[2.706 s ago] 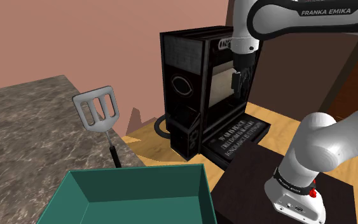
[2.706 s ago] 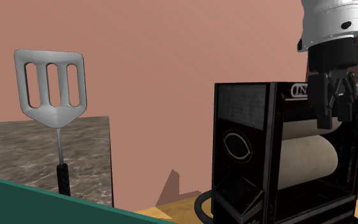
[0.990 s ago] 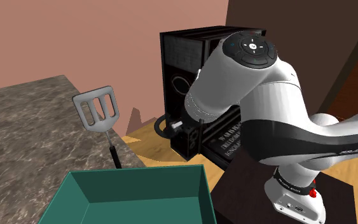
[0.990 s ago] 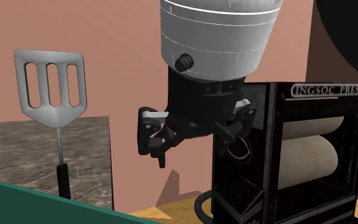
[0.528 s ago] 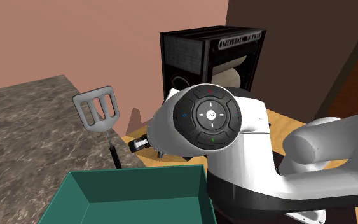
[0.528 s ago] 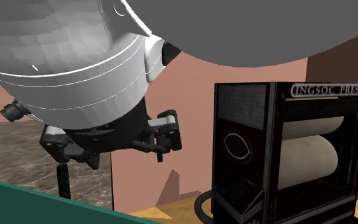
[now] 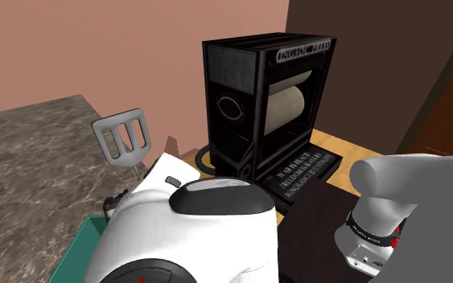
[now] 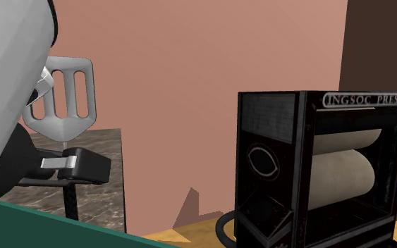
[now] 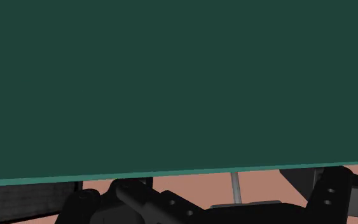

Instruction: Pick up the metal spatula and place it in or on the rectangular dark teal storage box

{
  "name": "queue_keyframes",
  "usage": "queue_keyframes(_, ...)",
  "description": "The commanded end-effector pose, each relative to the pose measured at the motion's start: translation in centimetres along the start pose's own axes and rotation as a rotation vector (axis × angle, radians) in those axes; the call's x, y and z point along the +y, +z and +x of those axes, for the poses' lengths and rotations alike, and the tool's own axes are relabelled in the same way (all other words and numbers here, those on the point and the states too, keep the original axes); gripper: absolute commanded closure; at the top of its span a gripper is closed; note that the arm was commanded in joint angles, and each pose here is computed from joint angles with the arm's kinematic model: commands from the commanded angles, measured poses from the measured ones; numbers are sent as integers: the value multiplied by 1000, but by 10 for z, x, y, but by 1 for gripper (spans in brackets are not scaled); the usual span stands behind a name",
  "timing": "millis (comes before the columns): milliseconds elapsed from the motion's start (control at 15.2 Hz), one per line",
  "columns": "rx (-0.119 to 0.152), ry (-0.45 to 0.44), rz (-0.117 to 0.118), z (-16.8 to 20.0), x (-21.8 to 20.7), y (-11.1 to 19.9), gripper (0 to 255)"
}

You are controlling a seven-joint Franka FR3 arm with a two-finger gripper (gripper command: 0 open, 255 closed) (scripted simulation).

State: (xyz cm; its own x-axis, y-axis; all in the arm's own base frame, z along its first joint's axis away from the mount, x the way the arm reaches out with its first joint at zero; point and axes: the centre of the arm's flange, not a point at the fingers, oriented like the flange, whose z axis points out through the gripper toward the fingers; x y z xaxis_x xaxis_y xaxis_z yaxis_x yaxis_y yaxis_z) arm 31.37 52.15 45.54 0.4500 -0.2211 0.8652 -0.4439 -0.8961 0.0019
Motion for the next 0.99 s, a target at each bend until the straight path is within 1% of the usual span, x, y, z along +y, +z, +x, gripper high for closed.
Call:
queue_keyframes(0,44,19,-9,-4,-22,4,0)
queue_keyframes(528,44,19,-9,-3,-22,44,0)
queue_keyframes(924,44,19,-9,-3,-22,44,0)
